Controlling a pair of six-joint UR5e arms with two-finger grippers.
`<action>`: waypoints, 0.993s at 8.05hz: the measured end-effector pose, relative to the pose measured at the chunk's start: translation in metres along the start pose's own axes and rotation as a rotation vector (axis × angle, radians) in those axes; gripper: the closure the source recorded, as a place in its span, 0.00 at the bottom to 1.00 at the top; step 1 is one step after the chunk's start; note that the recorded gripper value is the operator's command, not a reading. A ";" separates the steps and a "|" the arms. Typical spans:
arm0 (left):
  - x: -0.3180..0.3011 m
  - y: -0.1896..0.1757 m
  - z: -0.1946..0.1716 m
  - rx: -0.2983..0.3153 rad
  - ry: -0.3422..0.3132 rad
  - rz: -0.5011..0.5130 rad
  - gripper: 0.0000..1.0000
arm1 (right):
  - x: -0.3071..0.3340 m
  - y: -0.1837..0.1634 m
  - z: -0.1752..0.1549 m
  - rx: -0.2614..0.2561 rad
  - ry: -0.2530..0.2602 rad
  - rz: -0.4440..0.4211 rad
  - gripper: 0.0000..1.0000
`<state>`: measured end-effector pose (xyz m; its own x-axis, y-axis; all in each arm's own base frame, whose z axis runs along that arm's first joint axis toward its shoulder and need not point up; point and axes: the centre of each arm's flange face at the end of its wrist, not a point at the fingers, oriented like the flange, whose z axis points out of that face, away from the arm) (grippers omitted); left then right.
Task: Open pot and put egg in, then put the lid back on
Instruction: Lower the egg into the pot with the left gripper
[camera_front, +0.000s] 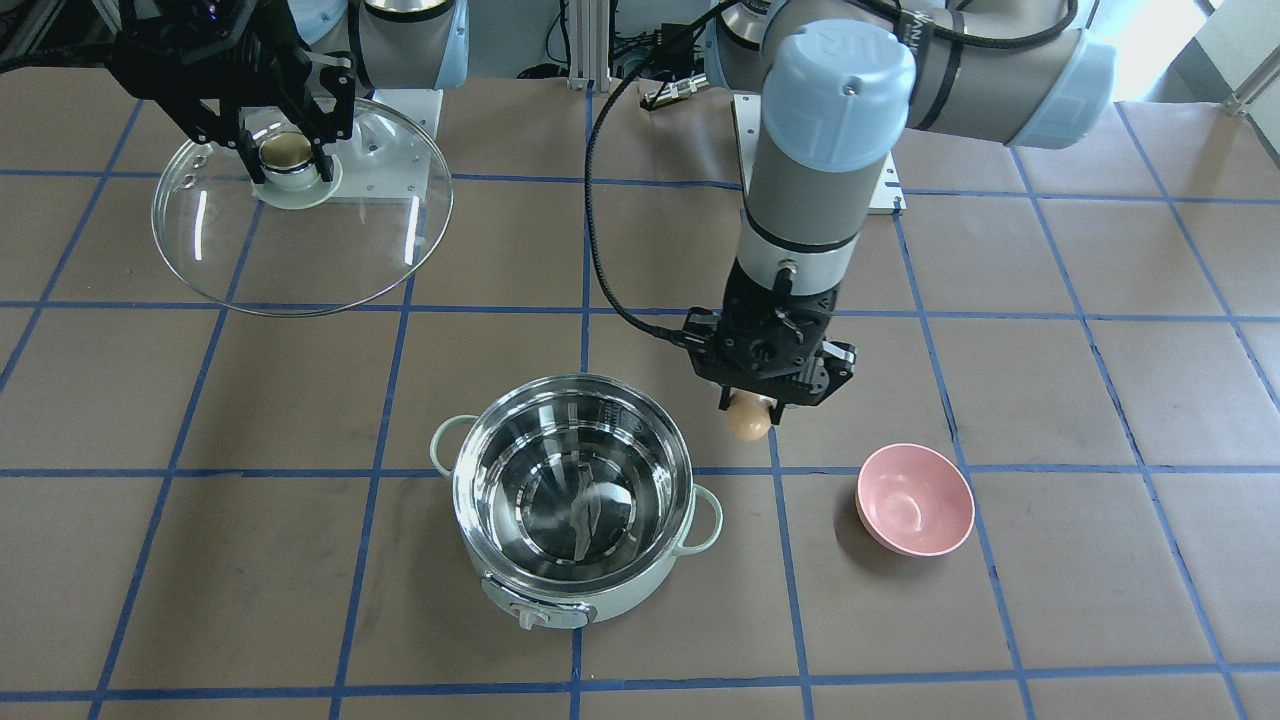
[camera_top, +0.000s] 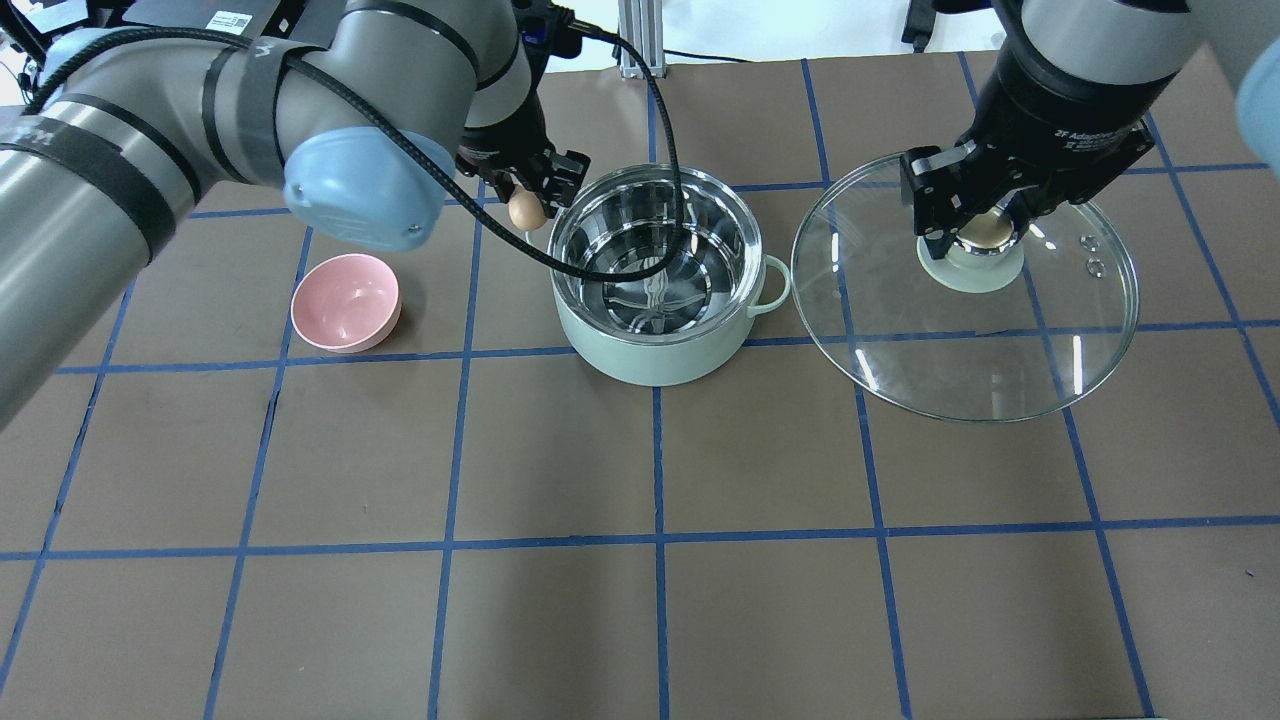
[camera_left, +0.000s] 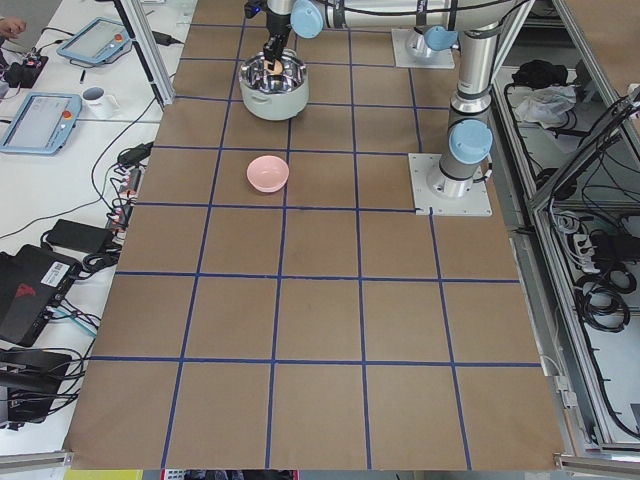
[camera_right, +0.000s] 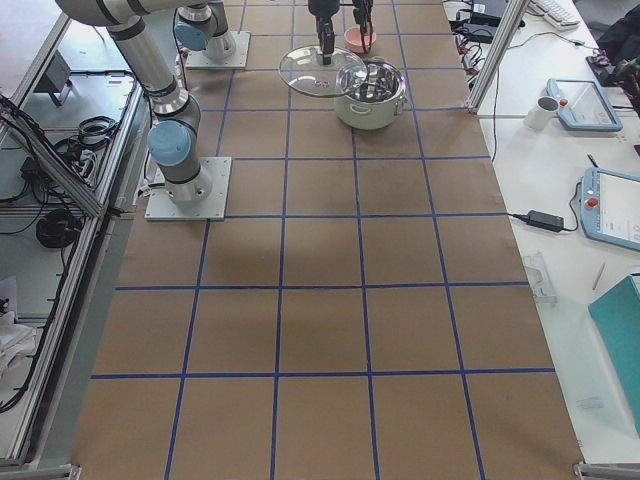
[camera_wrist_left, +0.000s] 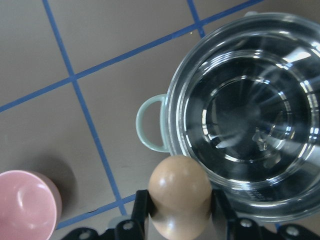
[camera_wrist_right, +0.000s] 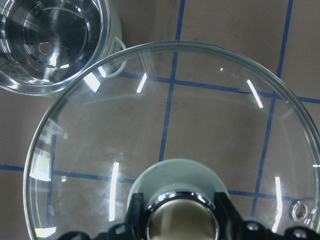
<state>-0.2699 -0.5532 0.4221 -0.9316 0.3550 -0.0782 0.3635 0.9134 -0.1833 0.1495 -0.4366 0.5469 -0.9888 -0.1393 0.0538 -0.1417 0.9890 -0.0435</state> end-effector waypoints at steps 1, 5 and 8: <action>0.022 -0.003 0.004 0.020 0.007 0.021 1.00 | 0.000 0.000 0.000 0.002 0.001 -0.007 0.77; 0.068 -0.023 0.052 0.065 0.021 0.078 1.00 | 0.006 -0.002 -0.002 0.006 0.013 -0.036 0.77; 0.074 -0.040 0.100 0.056 0.023 0.092 1.00 | 0.030 -0.004 -0.001 -0.005 0.023 -0.045 0.77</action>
<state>-0.3528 -0.5827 0.3260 -0.8941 0.4417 -0.0747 0.4464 0.8645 -0.2311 0.1203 -0.4450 0.5494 -0.9801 -0.1825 0.0784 -0.1857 0.9820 -0.0352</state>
